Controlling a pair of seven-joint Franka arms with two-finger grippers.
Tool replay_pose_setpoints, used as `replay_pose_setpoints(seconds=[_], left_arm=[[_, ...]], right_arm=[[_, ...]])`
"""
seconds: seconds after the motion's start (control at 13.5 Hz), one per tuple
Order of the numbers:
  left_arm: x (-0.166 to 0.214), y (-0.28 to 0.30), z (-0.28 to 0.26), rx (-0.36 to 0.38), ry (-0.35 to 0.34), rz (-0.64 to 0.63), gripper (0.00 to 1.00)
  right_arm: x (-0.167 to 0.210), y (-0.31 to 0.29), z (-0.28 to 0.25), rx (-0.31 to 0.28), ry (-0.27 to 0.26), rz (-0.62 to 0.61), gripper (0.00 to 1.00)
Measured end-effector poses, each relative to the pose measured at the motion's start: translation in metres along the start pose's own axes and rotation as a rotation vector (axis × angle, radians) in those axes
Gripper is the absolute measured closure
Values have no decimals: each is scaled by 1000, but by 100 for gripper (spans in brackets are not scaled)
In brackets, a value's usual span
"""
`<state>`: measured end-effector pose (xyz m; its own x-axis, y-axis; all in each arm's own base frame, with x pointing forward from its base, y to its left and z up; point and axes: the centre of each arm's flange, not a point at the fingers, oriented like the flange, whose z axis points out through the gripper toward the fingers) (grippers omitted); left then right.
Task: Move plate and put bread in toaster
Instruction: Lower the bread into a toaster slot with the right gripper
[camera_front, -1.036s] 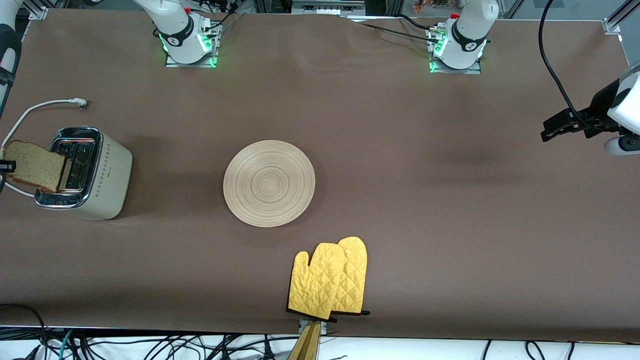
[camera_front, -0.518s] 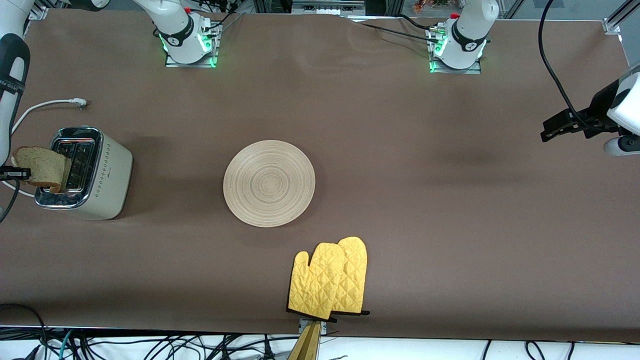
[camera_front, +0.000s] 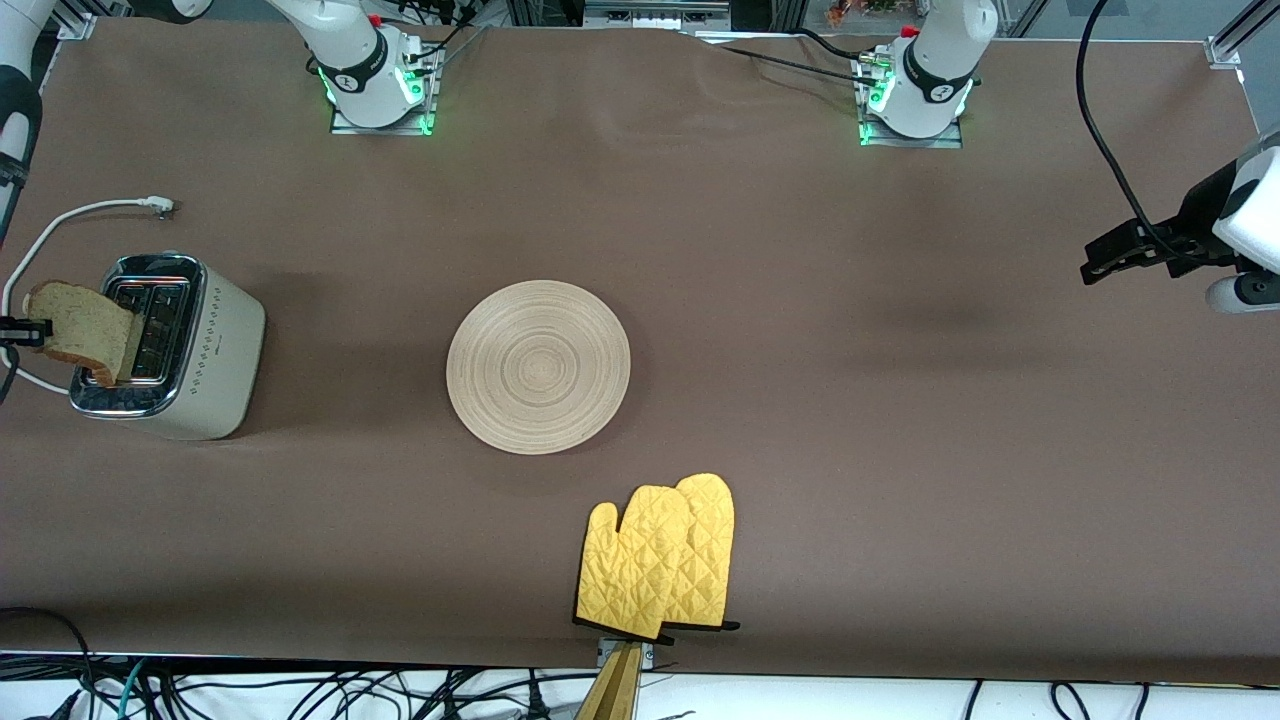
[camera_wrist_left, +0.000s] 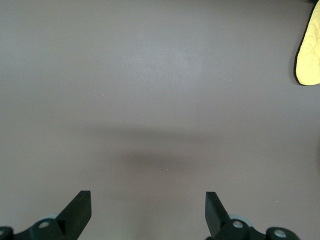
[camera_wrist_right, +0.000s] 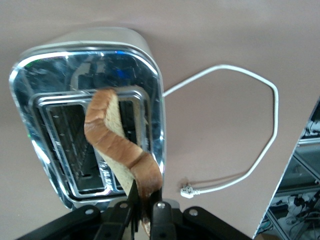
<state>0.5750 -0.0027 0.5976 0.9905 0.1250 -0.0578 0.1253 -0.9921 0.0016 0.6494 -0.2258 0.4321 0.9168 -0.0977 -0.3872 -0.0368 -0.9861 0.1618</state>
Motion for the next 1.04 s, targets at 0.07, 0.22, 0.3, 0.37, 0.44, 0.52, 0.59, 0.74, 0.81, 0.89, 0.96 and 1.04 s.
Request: replay_pose_setpoints(seconds=[0.07, 0.22, 0.3, 0.37, 0.44, 0.52, 0.59, 0.74, 0.81, 0.89, 0.96, 1.04], left_arm=[[0, 0, 0, 0, 0, 0, 0], [0, 0, 0, 0, 0, 0, 0], [0, 0, 0, 0, 0, 0, 0], [0, 0, 0, 0, 0, 0, 0], [0, 0, 0, 0, 0, 0, 0], [0, 0, 0, 0, 0, 0, 0], [0, 0, 0, 0, 0, 0, 0], [0, 0, 0, 0, 0, 0, 0], [0, 0, 0, 0, 0, 0, 0], [0, 0, 0, 0, 0, 0, 0], [0, 0, 0, 0, 0, 0, 0], [0, 0, 0, 0, 0, 0, 0]], right_arm=[[-2, 4, 1, 1, -4, 7, 89], [-3, 5, 1, 3, -10, 10, 89], [-4, 4, 2, 7, -17, 9, 89], [-4, 3, 2, 11, -25, 9, 89], [-5, 3, 3, 12, -28, 8, 89], [-5, 3, 3, 13, -29, 8, 89], [-5, 3, 3, 14, -30, 9, 89], [-7, 5, 5, 21, -42, 13, 89], [-8, 7, 6, 24, -46, 15, 89], [-8, 9, 6, 26, -48, 18, 89], [-9, 10, 7, 29, -50, 21, 89], [-10, 12, 7, 31, -54, 25, 89]])
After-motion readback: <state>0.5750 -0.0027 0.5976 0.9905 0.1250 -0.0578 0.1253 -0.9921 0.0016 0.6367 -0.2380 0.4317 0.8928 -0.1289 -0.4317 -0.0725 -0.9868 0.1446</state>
